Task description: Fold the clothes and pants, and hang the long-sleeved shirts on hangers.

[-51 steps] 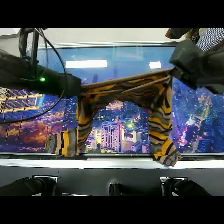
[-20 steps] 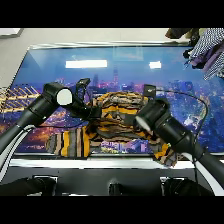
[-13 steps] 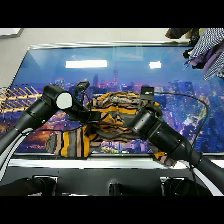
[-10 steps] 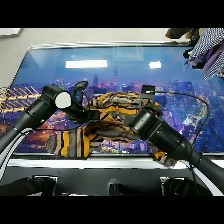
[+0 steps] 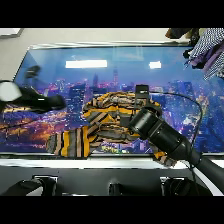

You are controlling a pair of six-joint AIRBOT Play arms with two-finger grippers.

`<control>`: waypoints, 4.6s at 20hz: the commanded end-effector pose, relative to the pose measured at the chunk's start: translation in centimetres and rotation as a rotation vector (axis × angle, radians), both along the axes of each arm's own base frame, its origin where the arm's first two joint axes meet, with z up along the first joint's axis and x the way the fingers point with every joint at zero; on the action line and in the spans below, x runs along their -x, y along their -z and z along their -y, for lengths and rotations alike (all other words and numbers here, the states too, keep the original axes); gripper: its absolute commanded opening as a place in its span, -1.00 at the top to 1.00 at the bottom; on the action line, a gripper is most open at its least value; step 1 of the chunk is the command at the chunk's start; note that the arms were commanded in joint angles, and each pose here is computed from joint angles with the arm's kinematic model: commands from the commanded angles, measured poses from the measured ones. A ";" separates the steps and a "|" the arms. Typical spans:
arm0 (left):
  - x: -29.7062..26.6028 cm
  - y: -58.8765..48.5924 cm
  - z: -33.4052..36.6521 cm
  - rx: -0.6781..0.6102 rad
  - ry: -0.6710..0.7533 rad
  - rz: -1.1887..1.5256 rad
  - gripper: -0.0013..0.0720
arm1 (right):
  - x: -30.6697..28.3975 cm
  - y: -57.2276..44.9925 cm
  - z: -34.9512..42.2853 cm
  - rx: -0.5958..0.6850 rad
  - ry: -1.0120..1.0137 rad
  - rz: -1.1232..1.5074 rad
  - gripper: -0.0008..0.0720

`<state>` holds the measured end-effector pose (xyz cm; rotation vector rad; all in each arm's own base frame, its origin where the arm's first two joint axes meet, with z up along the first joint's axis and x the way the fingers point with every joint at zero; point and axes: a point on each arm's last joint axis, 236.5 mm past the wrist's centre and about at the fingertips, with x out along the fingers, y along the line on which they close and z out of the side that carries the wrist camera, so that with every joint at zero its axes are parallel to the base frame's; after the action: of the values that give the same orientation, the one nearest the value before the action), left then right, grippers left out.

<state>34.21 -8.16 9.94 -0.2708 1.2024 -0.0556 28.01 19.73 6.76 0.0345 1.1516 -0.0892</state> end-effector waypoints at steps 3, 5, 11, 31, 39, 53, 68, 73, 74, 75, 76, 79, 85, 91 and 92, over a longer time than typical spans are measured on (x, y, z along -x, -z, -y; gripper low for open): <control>3.9 0.3 -16.1 -0.165 -0.159 0.013 -0.70 | 0.1 0.1 -0.4 0.014 -0.072 -0.009 0.90; 5.3 0.5 -19.4 -0.162 -0.268 -0.010 -0.70 | 0.0 0.0 -0.5 0.010 -0.075 -0.006 0.90; 7.1 3.5 -26.8 0.001 -0.567 -0.022 -0.70 | 0.1 0.1 -1.1 -0.002 -0.109 -0.008 0.90; 7.1 17.5 -31.7 -0.032 -0.075 -0.178 -0.65 | 1.9 0.7 0.3 0.052 -0.098 -0.093 0.90; 6.4 19.0 -31.4 -0.035 -0.041 -0.191 -0.21 | 1.8 0.7 0.4 0.055 -0.097 -0.090 0.90; 5.6 19.8 -30.2 -0.019 -0.007 -0.202 0.91 | 1.4 0.5 0.8 0.074 -0.095 -0.071 0.90; 2.4 12.6 -30.7 -0.086 -0.084 0.002 0.92 | 0.8 0.3 1.1 0.090 -0.094 -0.046 0.90; -0.1 5.5 -33.2 -0.211 -0.179 0.176 0.92 | 0.3 0.0 1.3 0.096 -0.087 -0.023 0.90; -0.5 4.0 -33.5 -0.235 -0.188 0.216 0.92 | 0.1 -0.1 1.4 0.097 -0.073 -0.010 0.90; -1.0 2.4 -33.7 -0.254 -0.198 0.262 0.92 | -0.3 -0.2 1.4 0.096 -0.068 0.007 0.90; -1.5 0.8 -33.8 -0.272 -0.211 0.309 0.92 | -0.7 -0.4 1.3 0.087 -0.061 0.025 0.90; -2.6 -4.1 -33.9 -0.325 -0.255 0.463 0.92 | -1.6 -0.7 1.5 0.080 0.000 0.070 0.90; -4.7 -7.4 -23.8 -0.397 0.090 0.550 0.92 | -4.0 -0.5 3.8 -0.003 0.150 0.056 0.91; -2.8 -4.2 -7.9 -0.288 0.509 0.552 0.92 | -3.5 0.0 4.6 -0.003 0.138 -0.006 0.90; -1.5 -3.4 -5.6 -0.254 0.578 0.526 0.92 | -3.5 0.0 4.9 0.011 0.138 -0.005 0.90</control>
<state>38.30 3.78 14.97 0.2489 0.6818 -0.2602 31.67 15.38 6.91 0.1149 1.1364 -0.2063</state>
